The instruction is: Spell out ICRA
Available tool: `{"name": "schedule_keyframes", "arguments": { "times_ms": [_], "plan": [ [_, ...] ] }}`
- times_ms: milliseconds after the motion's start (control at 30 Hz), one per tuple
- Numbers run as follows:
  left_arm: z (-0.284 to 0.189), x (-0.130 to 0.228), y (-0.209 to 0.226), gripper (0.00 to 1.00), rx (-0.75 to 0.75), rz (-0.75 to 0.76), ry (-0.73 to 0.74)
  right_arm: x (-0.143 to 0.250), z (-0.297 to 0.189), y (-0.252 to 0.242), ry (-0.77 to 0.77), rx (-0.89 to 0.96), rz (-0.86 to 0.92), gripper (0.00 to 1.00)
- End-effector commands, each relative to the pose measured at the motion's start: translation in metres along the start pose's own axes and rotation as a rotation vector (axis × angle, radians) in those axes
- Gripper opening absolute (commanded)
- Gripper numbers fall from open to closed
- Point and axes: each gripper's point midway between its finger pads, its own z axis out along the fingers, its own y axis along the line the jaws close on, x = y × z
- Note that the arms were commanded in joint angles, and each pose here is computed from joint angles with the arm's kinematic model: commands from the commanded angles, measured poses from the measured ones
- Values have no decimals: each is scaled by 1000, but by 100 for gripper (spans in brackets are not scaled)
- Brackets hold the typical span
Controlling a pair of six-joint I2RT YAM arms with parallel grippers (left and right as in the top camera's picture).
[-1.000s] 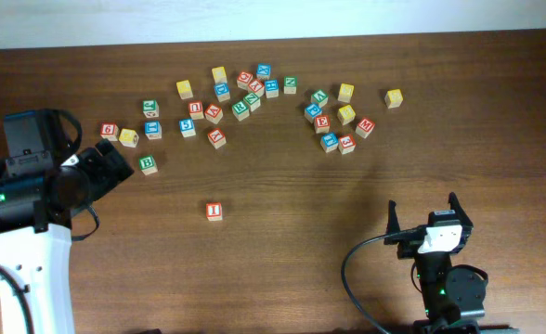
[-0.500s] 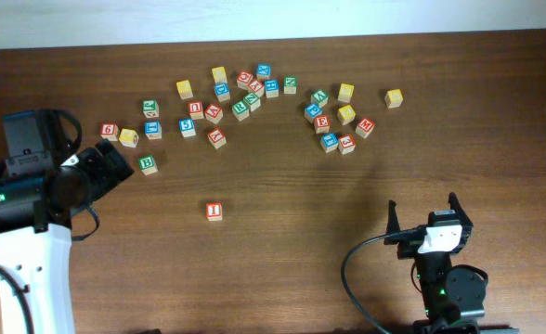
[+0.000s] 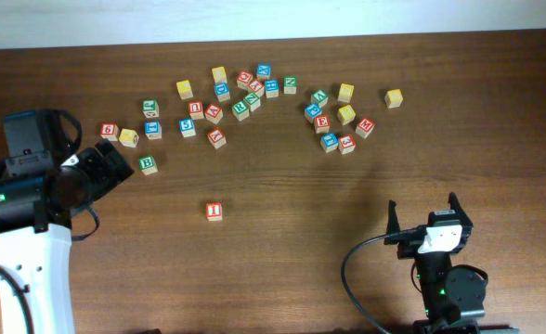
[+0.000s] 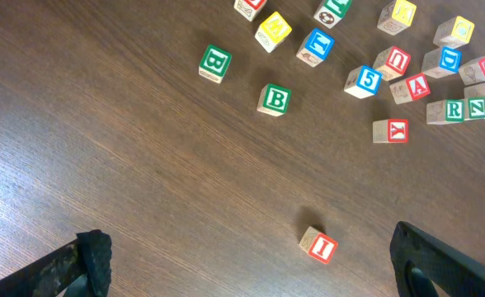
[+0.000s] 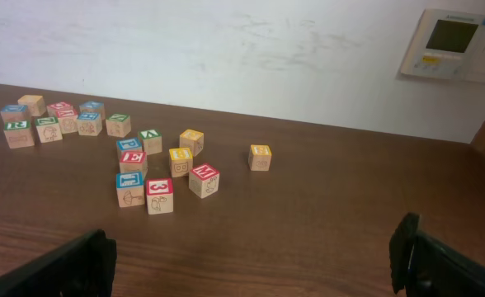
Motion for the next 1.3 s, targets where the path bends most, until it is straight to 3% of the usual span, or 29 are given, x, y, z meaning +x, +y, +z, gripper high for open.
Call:
{"name": "schedule_keyframes", "arguments": {
  "times_ms": [0,1067,1267],
  "plan": [
    [4,1,4,99,-18,-17,9,4,0,-1,10,3,4,98],
    [4,1,4,99,-18,-17,9,2,0,-7,5,42,5,99],
    [4,1,4,99,-18,-17,9,4,0,4,9,-23,9,98]
  ]
}}
